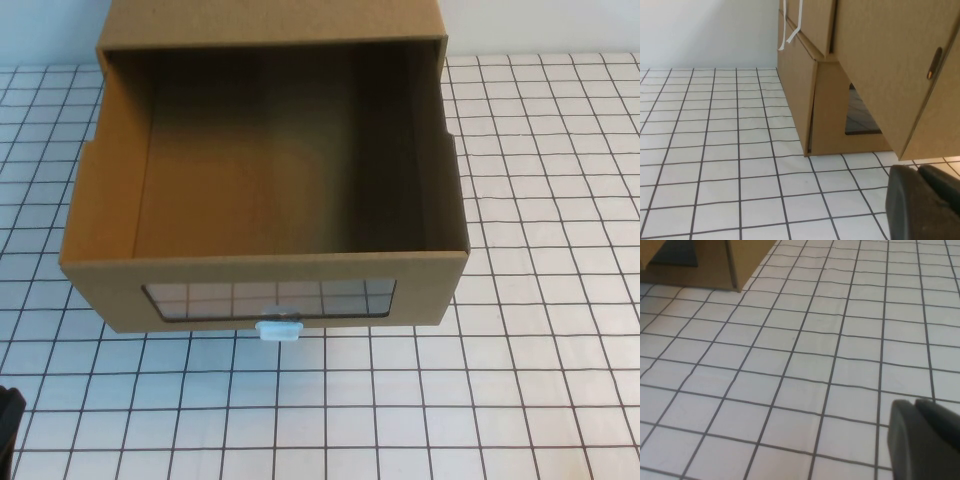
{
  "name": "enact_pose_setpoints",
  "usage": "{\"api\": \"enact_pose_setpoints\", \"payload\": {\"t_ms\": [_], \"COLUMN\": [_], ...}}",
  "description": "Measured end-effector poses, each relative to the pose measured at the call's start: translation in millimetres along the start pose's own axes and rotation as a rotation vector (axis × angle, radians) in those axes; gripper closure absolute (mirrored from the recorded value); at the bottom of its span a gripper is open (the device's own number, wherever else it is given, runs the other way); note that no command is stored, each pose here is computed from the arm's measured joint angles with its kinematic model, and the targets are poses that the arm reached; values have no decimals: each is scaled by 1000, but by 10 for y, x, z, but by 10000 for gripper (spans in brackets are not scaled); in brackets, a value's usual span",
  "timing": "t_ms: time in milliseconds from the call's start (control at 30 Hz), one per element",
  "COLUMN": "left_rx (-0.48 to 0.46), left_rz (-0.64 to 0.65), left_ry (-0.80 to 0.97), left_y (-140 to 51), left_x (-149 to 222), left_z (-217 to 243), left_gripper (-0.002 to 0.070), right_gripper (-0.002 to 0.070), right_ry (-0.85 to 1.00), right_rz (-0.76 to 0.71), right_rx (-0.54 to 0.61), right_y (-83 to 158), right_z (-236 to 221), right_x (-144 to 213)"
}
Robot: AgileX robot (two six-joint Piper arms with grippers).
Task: Open the shoe box
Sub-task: 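Pull the top drawer of the cardboard box fully open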
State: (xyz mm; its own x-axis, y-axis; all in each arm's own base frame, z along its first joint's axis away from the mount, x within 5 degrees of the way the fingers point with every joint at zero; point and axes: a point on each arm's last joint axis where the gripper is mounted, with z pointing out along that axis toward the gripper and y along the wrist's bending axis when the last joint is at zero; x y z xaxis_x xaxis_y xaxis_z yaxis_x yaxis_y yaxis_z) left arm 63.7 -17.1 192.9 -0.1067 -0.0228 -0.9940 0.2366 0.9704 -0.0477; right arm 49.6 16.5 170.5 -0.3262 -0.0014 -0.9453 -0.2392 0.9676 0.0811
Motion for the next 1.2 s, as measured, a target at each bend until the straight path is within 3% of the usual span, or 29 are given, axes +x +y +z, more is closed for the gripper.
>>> {"api": "enact_pose_setpoints", "payload": {"t_ms": [267, 433, 567, 933, 1200], "left_rx": [-5, -52, -108, -165, -168], "left_rz": [7, 200, 270, 205, 191], "left_ry": [-4, -57, -90, 215, 232], "left_y": [4, 41, 66, 128, 131], "left_x": [-4, -51, -60, 223, 239], "left_z": [0, -13, -75, -120, -124], "left_gripper": [677, 677, 677, 677, 677], "right_gripper": [689, 689, 689, 689, 689], "right_ry": [0, 0, 0, 3, 3], "right_rz": [1, 2, 2, 2, 2], "right_rx": [0, -1, -1, -2, -2], "right_y": [0, 1, 1, 2, 1], "right_z": [0, 0, 0, -1, -1], "right_x": [0, 0, 0, 4, 4]}}
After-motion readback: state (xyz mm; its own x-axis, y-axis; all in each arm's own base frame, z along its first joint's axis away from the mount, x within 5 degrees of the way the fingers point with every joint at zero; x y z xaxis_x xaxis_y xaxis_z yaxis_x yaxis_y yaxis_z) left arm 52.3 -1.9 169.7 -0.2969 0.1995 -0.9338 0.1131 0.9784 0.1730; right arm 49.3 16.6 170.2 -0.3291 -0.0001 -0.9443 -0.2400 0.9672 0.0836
